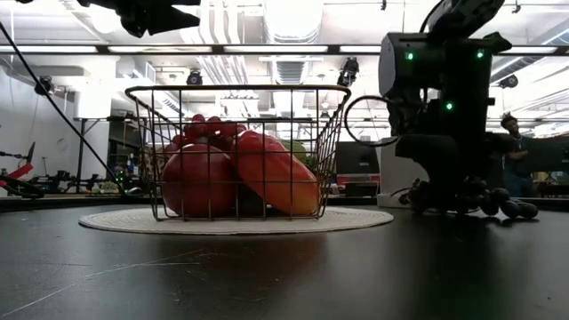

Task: Build produce basket
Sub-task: Put the black grapes into the wire basket

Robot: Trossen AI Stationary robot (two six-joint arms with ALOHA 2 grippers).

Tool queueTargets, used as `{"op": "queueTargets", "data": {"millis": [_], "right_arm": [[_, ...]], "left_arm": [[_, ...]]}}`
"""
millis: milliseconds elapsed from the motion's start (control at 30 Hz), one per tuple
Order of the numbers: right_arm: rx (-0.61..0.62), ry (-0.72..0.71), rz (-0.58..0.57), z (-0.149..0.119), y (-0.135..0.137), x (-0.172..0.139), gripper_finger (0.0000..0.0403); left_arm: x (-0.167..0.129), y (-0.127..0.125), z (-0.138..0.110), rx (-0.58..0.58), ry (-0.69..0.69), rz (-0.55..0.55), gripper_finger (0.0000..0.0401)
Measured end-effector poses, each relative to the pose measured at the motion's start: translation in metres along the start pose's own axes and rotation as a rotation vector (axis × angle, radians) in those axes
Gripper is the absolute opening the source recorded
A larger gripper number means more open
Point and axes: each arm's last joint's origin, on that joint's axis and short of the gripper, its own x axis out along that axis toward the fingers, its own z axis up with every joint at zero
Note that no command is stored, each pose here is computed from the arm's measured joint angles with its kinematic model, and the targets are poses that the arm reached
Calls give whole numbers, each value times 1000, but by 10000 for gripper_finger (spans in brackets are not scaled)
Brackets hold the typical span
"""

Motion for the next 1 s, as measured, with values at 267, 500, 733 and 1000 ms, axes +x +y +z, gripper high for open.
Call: {"op": "queueTargets", "data": {"millis": [267,500,733,1000], "right_arm": [[-25,-90,93,3,-8,-28,92],[-37,-289,232,6,-26,-72,37],[-86,-605,443,12,-34,-117,14],[-316,-955,709,28,-8,-150,17]], "left_arm": [[0,0,0,0,0,0,338],[0,0,0,0,0,0,338],[0,0,0,0,0,0,338],[0,0,1,-1,-6,1,338]]}}
